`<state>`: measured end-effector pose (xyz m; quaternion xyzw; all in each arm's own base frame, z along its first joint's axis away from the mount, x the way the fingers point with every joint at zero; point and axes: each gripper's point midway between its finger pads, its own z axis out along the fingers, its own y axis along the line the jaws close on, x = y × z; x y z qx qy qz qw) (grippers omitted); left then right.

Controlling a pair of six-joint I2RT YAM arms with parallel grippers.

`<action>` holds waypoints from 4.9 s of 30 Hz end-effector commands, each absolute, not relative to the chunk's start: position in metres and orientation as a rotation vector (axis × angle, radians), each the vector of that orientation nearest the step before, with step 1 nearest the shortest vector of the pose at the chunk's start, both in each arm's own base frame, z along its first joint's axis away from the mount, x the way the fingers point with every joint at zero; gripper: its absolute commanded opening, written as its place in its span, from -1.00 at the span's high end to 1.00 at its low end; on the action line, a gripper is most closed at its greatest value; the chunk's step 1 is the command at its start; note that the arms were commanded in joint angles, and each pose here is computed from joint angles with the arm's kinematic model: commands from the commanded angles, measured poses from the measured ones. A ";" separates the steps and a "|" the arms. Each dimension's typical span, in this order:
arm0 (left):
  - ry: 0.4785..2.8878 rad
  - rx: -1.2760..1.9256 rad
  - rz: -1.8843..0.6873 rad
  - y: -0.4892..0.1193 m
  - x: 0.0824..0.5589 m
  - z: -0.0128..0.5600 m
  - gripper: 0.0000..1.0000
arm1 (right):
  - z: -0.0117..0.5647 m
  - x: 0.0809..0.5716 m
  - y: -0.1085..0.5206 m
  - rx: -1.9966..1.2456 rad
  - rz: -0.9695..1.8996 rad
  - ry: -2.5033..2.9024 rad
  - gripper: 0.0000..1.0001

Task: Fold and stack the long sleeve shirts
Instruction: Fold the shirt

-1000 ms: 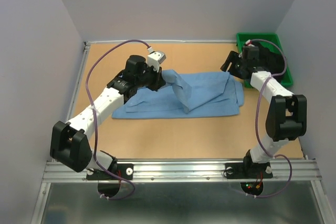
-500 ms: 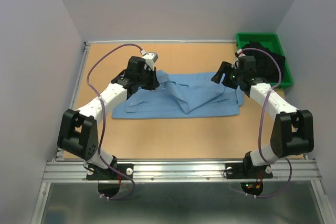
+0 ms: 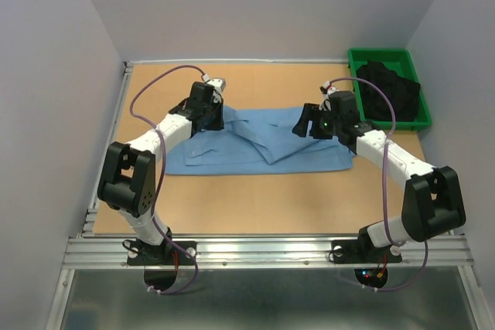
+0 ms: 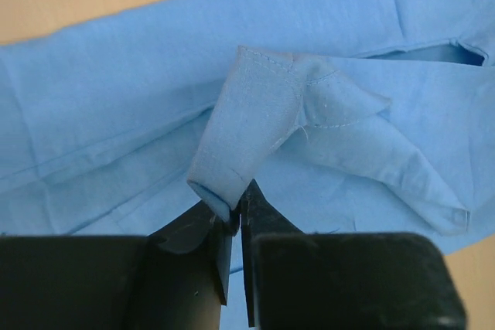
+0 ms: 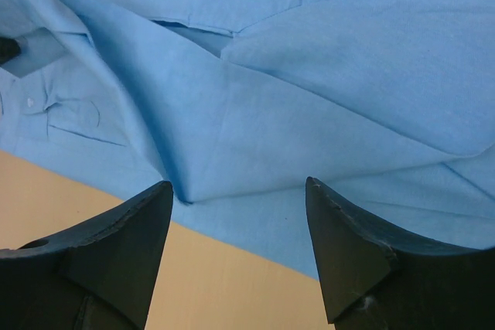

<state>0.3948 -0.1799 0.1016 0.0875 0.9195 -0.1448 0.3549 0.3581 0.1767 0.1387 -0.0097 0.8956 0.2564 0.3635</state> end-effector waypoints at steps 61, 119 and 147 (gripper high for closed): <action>2.175 -0.400 -0.573 -0.131 0.418 0.060 -0.27 | 0.120 0.309 0.226 -0.331 0.575 2.286 -0.41; 1.804 0.100 -0.771 -0.171 0.406 0.272 1.00 | 0.084 0.326 0.312 -0.445 0.669 2.133 0.84; 1.344 0.758 -1.009 -0.253 0.336 0.375 1.00 | 0.138 0.361 0.311 0.526 1.037 1.899 0.33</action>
